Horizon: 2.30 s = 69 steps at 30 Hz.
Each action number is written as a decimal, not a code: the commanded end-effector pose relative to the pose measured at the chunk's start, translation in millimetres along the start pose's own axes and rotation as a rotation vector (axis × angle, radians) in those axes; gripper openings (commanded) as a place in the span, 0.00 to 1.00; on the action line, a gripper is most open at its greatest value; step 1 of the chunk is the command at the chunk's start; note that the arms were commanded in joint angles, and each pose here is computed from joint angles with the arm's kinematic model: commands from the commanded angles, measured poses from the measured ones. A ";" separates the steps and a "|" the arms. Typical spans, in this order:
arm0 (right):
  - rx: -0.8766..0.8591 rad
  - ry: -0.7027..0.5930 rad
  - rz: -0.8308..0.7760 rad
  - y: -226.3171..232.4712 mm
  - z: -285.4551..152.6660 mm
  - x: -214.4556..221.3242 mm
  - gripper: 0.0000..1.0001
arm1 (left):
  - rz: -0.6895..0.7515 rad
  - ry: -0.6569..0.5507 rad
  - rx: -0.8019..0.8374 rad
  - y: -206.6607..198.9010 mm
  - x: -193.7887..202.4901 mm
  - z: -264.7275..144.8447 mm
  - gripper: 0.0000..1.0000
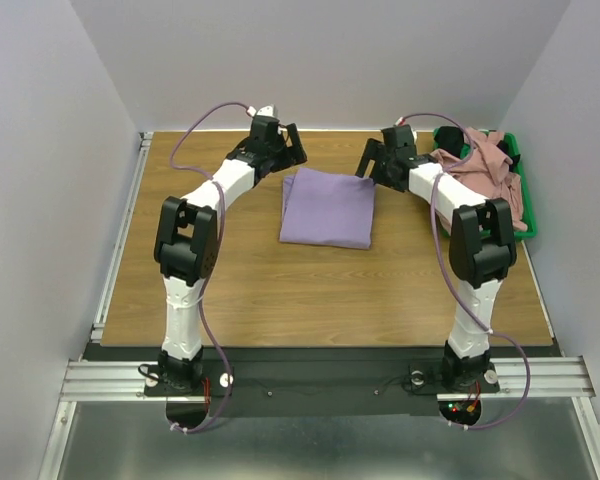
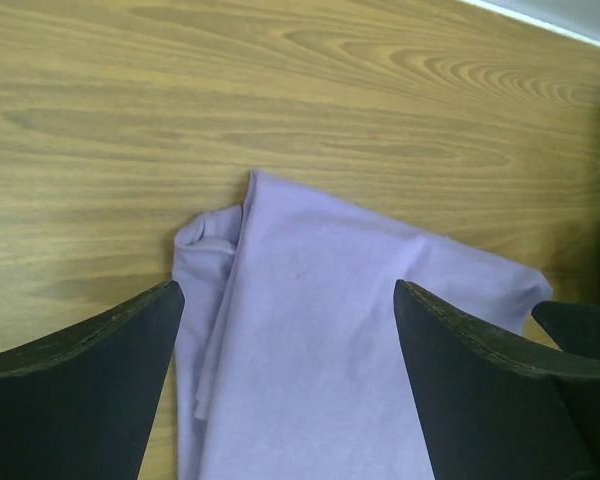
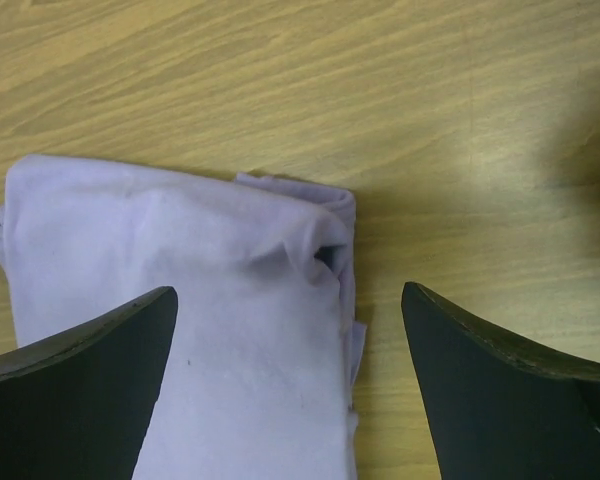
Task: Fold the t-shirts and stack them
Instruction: Fold the tshirt, then neatly place the folded tshirt to the corner
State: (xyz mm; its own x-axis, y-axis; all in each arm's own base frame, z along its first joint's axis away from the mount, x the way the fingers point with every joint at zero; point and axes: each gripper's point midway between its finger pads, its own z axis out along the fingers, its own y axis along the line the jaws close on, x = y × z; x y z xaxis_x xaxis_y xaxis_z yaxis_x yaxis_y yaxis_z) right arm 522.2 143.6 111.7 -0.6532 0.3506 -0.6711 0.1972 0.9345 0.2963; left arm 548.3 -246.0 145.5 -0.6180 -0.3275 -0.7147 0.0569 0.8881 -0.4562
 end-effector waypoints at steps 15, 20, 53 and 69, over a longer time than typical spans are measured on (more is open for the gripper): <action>-0.326 0.080 -0.068 1.6 -121.5 71.0 1.00 | 0.173 0.110 0.070 17.7 53.1 -26.2 0.99; -0.321 0.004 -0.015 -26.0 -163.8 92.6 1.00 | 0.195 0.127 0.082 17.0 58.5 -8.8 0.99; -0.205 -0.045 0.013 -84.9 -180.2 144.4 1.00 | 0.447 -0.023 -0.171 89.7 -21.6 -36.0 0.00; -0.182 -0.011 0.012 -87.5 -172.0 150.5 1.00 | 0.287 0.030 -0.238 178.9 -33.9 -14.4 0.00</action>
State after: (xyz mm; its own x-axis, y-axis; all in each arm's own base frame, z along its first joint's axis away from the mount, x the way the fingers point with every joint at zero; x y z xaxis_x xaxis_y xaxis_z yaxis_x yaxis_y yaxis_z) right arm 271.5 102.8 87.2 -0.6845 0.3648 -0.6311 0.0950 0.9031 0.4189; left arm 540.5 -68.7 86.0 -0.6558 0.0097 -0.7549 0.0985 0.9925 -0.0728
